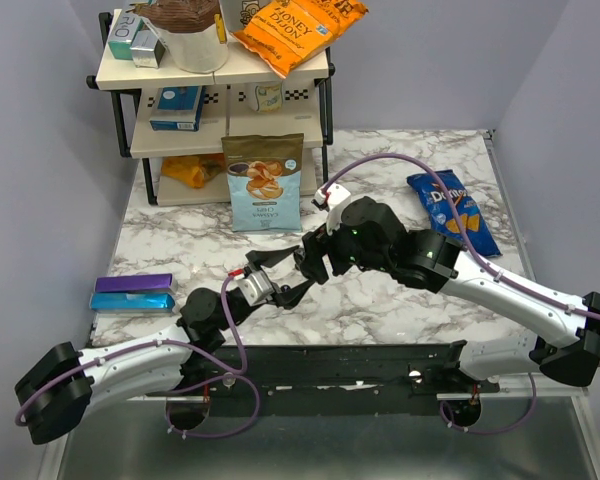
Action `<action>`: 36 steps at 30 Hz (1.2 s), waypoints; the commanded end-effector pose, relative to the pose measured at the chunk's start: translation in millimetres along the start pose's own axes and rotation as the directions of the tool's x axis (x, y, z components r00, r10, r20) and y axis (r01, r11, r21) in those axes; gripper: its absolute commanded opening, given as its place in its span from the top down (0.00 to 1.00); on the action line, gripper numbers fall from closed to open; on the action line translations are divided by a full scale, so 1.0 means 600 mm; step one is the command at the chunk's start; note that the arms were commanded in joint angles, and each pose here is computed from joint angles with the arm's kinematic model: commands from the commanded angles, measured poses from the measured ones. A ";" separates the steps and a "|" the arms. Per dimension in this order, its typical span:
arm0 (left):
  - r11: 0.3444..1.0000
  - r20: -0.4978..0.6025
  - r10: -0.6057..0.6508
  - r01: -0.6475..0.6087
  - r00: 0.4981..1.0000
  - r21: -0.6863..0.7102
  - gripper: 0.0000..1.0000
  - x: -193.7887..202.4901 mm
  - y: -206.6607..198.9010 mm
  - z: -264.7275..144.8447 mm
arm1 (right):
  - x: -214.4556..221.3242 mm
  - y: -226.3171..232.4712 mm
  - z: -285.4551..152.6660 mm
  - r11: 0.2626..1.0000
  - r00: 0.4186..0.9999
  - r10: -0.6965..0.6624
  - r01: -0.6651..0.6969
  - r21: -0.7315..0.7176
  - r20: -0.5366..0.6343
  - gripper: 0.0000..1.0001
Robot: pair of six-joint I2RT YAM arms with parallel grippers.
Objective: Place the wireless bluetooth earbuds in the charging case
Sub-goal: Open the charging case.
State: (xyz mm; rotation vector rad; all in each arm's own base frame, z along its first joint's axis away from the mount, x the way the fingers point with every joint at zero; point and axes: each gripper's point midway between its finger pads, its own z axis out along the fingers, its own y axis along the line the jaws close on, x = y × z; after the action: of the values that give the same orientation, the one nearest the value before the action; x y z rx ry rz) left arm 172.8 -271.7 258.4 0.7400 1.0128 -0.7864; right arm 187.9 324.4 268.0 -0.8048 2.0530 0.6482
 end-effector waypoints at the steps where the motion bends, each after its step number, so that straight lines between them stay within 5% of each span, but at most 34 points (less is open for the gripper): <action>1: 0.999 0.041 0.032 -0.031 0.999 -0.016 1.00 -0.028 0.008 0.007 | 0.016 -0.020 0.001 0.999 0.999 0.011 -0.010 0.049 -0.035 0.20; 18: 0.999 0.034 0.038 -0.037 0.999 -0.031 1.00 -0.024 0.012 0.007 | 0.002 -0.059 -0.024 0.992 0.999 0.050 -0.052 0.113 0.022 0.20; 23: 0.999 0.039 0.039 -0.038 0.998 -0.040 1.00 -0.026 0.014 0.004 | -0.022 -0.027 -0.040 0.997 0.991 0.072 -0.072 -0.003 0.111 0.21; 36: 0.999 0.062 0.033 -0.031 0.998 -0.034 1.00 -0.035 0.012 0.007 | -0.021 -0.013 -0.005 0.988 0.988 0.137 -0.131 -0.084 0.067 0.40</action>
State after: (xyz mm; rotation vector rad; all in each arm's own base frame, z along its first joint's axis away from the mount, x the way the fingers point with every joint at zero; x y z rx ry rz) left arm 177.3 -267.6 258.7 0.7235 1.0224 -0.7530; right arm 199.7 308.6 278.9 -0.6636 2.0407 0.7515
